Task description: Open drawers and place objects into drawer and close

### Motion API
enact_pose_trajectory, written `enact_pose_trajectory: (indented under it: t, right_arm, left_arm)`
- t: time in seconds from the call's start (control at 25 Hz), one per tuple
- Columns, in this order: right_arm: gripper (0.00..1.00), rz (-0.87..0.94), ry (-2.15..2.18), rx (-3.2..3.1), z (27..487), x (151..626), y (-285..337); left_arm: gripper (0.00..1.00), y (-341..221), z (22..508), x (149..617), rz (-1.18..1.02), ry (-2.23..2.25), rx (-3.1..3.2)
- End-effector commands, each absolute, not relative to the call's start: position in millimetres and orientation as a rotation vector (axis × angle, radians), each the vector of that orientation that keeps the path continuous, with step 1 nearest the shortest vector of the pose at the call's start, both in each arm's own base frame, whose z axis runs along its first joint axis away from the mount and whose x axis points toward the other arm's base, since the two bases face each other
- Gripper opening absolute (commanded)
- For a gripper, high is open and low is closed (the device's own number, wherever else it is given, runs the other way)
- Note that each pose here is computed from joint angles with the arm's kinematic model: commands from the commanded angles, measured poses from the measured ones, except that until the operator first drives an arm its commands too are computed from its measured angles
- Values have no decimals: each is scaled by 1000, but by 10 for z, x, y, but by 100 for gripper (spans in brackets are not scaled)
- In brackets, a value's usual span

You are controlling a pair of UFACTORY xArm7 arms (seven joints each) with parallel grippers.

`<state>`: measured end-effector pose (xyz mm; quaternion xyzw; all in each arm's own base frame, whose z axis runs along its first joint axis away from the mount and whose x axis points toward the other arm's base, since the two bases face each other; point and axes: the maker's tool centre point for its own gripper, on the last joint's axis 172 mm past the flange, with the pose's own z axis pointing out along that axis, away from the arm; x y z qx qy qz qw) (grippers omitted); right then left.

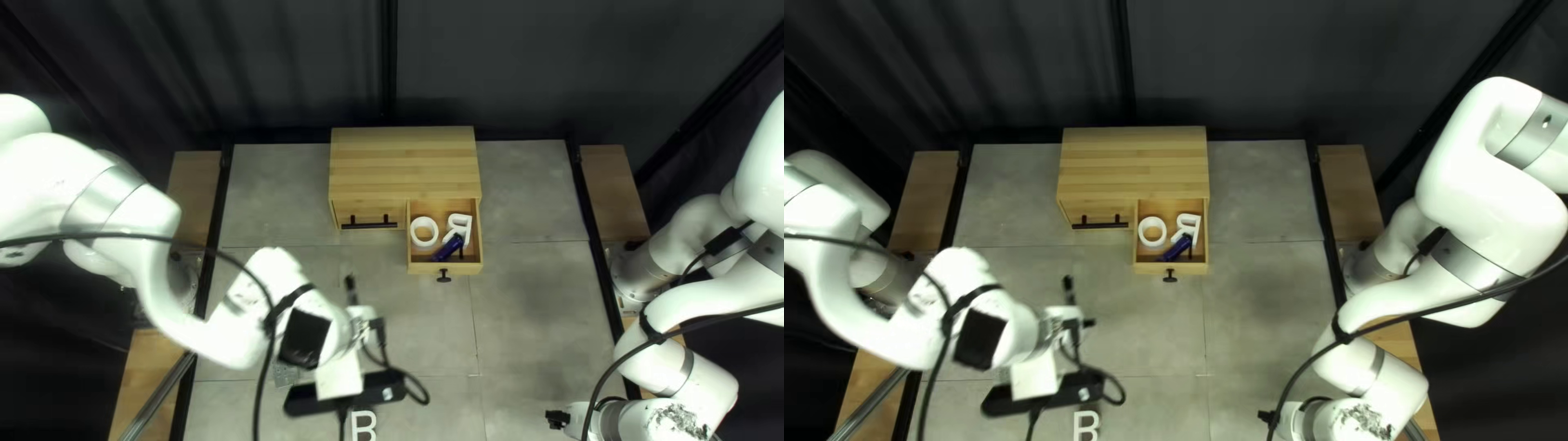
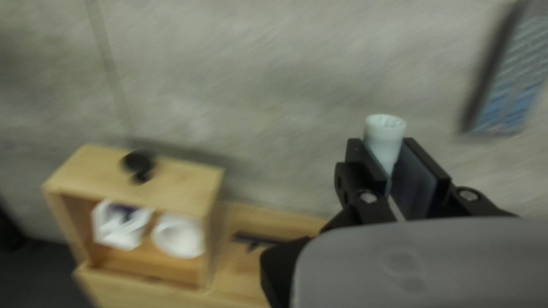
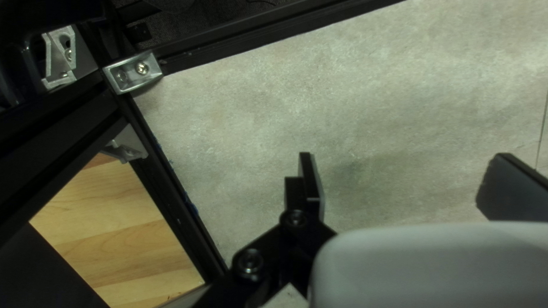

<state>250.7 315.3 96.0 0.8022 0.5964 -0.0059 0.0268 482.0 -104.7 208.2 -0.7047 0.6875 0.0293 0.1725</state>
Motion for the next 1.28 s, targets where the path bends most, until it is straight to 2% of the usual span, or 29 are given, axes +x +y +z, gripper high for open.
enact_pose_trajectory:
  t: [0.04, 0.4, 1.28]
  right_arm:
    - [100, -18, 1842, 2478, 960, 2507, 3153]
    - [100, -18, 1842, 2478, 960, 2507, 3153]
    - [100, -18, 1842, 2478, 960, 2507, 3153]
  left_arm:
    - [0, -888, 2154, 5152, -11, 2055, -1908]
    - [0, -842, 2009, 5381, -185, 2252, -1890]
    - [0, -257, 1897, 5752, -372, 2353, -2015]
